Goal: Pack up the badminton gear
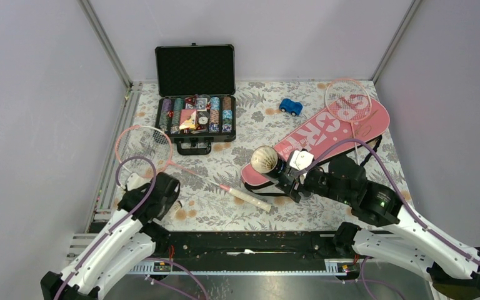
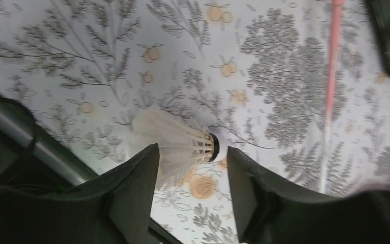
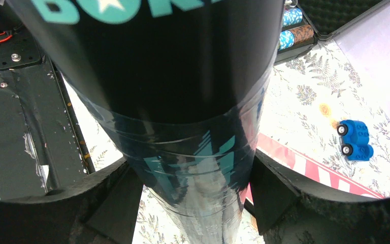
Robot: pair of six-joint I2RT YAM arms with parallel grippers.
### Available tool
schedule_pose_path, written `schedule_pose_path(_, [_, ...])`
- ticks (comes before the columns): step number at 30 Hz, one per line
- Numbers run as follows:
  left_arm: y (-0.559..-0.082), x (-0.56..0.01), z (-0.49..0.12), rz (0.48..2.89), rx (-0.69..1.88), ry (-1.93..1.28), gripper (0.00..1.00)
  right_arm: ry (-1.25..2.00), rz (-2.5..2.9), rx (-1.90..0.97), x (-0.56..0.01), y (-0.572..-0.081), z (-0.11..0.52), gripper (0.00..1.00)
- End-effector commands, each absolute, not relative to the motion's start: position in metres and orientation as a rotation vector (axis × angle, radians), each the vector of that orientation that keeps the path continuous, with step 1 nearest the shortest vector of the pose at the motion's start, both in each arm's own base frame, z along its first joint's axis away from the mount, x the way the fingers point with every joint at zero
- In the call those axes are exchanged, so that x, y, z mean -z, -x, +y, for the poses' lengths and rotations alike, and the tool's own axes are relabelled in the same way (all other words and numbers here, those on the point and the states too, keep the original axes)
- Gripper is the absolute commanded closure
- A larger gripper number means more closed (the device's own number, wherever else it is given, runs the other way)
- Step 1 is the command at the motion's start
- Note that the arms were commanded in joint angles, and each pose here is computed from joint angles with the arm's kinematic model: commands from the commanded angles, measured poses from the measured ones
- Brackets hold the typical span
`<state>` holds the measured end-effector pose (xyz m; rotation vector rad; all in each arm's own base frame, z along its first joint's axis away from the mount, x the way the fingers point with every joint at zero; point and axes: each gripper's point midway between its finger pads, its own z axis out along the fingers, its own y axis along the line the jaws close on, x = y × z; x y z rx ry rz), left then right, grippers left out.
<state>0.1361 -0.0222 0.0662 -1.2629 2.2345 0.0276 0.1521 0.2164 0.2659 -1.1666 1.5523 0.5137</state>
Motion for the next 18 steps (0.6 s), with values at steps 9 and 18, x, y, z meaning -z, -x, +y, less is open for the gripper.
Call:
schedule_pose_path(9, [-0.159, -0.086, -0.04, 2.117, 0.245, 1.222, 0.85, 1.089, 1.462, -0.518, -0.303, -0.154, 0.212, 0.53])
schedule_pose_path(18, [-0.182, -0.134, -0.066, 2.108, 0.436, 0.94, 1.0, 1.091, 1.476, -0.514, -0.302, -0.153, 0.21, 0.53])
